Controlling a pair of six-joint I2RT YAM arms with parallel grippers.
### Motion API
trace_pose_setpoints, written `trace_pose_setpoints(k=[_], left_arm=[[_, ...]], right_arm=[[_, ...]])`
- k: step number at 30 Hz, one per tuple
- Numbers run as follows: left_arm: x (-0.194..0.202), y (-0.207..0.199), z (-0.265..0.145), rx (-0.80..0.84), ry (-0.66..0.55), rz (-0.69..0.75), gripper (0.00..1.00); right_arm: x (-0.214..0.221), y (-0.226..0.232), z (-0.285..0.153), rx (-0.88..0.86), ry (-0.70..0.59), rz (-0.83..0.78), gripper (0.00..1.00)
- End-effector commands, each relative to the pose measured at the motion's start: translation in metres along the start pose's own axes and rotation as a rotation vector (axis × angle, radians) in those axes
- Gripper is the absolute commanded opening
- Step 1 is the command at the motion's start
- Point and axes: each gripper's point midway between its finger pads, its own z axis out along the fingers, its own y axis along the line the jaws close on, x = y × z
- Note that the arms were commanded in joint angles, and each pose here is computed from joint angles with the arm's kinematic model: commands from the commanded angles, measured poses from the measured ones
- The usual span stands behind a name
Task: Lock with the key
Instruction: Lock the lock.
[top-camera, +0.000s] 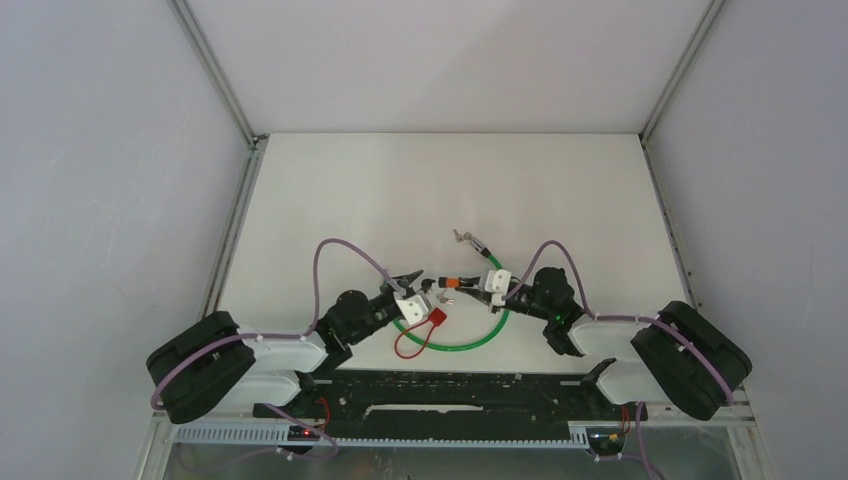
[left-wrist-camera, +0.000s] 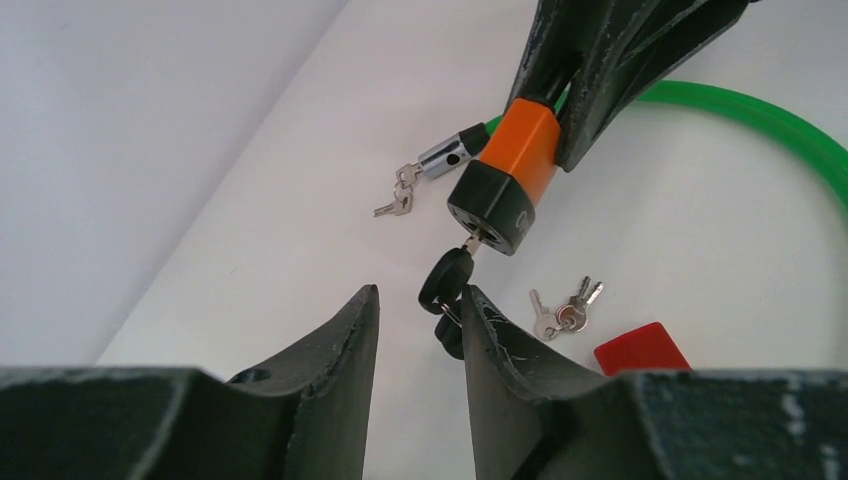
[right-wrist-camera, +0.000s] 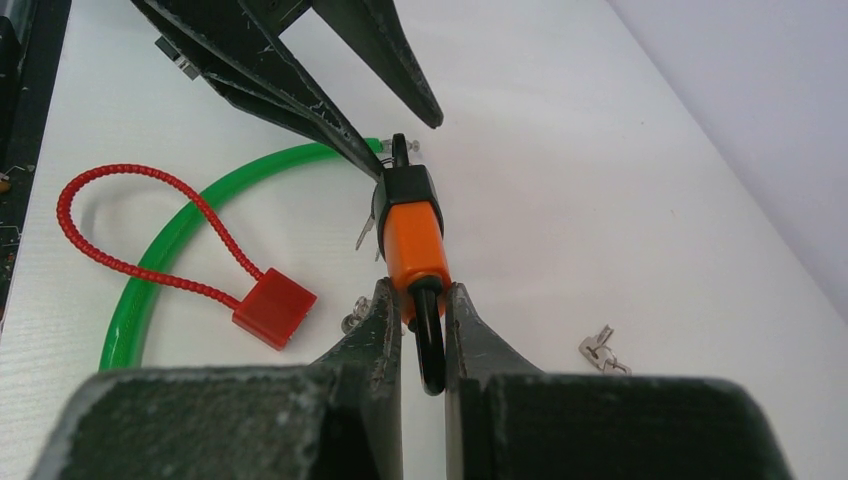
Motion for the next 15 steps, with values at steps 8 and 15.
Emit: trace_pose_setpoints(k=[8, 15], left_arm=[[-0.025, -0.005, 0.007, 0.062, -0.095, 0.02, 0.4], [-0.027, -0.007, 0.008, 0.077, -0.099, 0.021, 0.31]], right_arm=[[-0.035, -0.012, 0.001, 0.028, -0.117, -0.075, 0.0], [-0.036, -0.009, 0.002, 0.008, -0.124, -0.08, 0.0]])
